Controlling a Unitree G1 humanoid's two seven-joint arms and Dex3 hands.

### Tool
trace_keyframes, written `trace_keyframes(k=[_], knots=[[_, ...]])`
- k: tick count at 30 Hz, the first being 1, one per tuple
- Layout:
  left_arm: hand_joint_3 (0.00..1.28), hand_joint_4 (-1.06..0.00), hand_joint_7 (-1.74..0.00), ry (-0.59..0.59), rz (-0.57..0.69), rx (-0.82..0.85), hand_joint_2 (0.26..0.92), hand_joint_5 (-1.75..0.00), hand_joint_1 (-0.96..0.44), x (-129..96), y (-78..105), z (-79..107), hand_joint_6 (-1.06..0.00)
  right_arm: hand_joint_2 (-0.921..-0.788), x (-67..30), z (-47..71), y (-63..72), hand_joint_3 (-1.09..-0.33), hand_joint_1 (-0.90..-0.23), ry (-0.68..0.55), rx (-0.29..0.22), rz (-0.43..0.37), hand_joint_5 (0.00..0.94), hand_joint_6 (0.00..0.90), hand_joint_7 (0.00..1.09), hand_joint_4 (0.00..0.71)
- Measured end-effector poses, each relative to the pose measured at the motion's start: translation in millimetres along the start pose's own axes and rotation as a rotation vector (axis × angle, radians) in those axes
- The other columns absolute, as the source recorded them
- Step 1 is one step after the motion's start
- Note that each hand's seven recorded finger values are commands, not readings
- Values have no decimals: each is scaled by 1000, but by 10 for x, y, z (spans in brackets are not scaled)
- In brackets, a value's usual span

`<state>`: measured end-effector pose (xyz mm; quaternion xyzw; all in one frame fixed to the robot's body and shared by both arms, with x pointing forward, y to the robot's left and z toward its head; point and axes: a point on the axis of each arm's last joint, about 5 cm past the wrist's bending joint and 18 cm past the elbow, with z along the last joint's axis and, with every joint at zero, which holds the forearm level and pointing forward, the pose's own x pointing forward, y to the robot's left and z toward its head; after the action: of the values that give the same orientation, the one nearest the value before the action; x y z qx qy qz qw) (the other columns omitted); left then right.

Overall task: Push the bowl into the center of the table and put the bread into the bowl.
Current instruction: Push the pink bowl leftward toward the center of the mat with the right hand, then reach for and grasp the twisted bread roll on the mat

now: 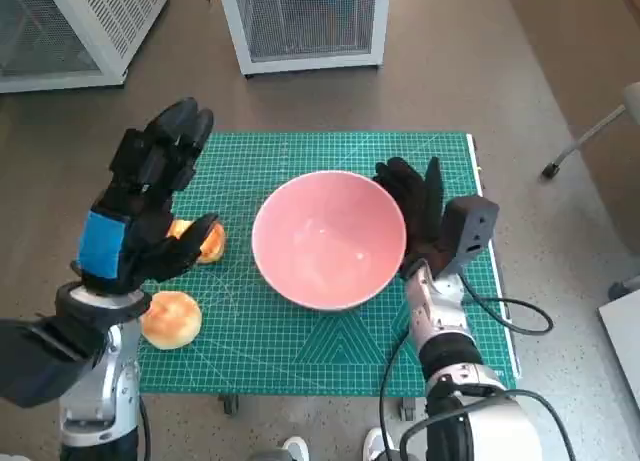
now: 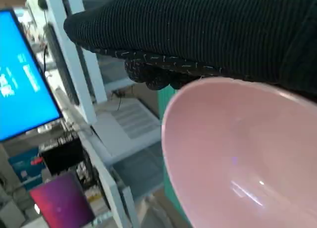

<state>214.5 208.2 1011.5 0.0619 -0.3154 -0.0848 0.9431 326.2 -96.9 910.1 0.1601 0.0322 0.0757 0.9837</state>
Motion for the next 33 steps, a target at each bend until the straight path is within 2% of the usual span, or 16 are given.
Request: trace_keyframes(k=[12, 17, 23, 27, 33], knots=[[382, -232, -655, 19, 19, 21, 921, 0, -603, -52, 10, -8, -5, -921, 11, 14, 21, -654, -588, 1, -16, 30, 11, 498, 42, 302], [387, -227, -662, 21, 21, 23, 921, 0, -593, -61, 15, -5, 0, -921, 35, 75, 10, -652, -596, -23, -23, 49, 6, 493, 36, 298], [389, -229, -667, 7, 28, 28, 921, -1, -572, -61, 23, 22, 1, -921, 86, 254, -20, -664, -591, -140, -34, 92, 1, 457, 14, 274], [388, -231, -674, 1, 30, 33, 921, -2, -561, -60, 23, 36, 1, -921, 112, 393, -29, -663, -612, -261, -27, 155, 0, 440, 5, 257], [387, -233, -677, 6, 32, 76, 921, -3, -546, -62, 57, 50, 1, -921, 127, 634, -67, -673, -618, -475, -53, 268, 2, 436, 3, 254]])
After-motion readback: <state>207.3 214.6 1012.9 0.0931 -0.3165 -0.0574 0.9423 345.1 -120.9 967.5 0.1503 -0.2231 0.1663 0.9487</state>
